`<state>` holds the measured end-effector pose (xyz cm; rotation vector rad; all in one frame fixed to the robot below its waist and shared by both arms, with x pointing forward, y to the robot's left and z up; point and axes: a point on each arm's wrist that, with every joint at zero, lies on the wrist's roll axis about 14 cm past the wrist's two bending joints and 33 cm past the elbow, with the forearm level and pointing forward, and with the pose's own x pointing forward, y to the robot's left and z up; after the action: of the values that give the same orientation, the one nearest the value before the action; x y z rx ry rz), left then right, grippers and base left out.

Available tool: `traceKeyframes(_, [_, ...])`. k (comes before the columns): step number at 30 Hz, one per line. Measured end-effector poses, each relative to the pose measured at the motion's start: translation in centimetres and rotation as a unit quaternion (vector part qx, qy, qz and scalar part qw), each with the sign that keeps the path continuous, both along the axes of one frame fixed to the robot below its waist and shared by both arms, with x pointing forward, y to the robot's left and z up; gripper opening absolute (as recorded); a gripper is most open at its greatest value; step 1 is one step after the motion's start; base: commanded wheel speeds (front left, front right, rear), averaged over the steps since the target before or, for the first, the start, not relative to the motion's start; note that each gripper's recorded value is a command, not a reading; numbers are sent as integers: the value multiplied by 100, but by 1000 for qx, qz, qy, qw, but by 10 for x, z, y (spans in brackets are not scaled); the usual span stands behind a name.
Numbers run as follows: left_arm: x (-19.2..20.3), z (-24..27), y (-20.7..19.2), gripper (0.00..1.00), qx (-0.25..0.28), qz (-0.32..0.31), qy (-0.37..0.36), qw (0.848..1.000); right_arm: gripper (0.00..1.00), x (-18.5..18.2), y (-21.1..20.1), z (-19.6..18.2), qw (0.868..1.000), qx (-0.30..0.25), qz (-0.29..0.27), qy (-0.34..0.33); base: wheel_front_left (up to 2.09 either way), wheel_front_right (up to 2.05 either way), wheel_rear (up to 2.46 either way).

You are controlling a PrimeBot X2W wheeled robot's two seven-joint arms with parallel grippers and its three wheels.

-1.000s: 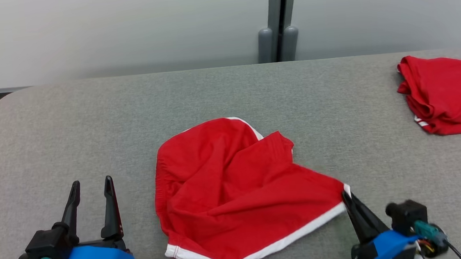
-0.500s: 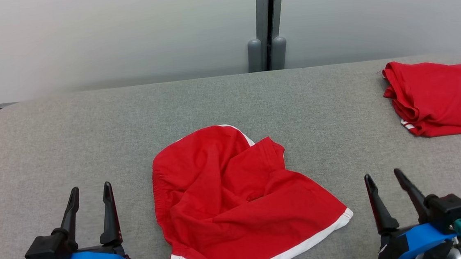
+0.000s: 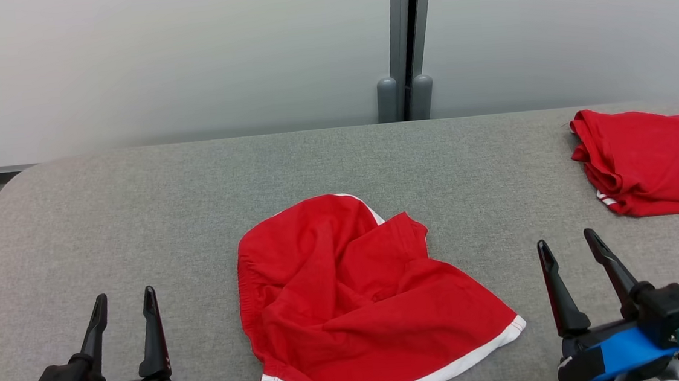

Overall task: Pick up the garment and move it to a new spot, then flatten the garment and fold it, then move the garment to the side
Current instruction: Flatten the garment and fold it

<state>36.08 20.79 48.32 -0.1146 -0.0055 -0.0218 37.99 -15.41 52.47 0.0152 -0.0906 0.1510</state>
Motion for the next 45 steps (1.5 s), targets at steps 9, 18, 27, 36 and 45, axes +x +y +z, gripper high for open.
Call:
traceKeyframes(9, [-6,0,4,100,8,5,1,1000,100,-11,-7,-4,1000,-3,-11,11,0,0,0])
traceKeyframes(18, [-6,0,-4,100,12,-9,1,1000,100,-12,-11,-21,999,8,-18,41,0,0,0])
traceKeyframes(27, [-14,-22,-56,100,19,-95,43,994,100,-11,-17,-62,995,8,-29,99,0,0,0])
traceKeyframes(36, [-39,-63,-104,100,13,-187,122,975,100,-5,-9,-105,986,13,-20,163,0,0,0])
traceKeyframes(45, [-57,-96,-116,100,9,-215,181,960,100,-1,13,-135,977,14,10,213,0,0,0])
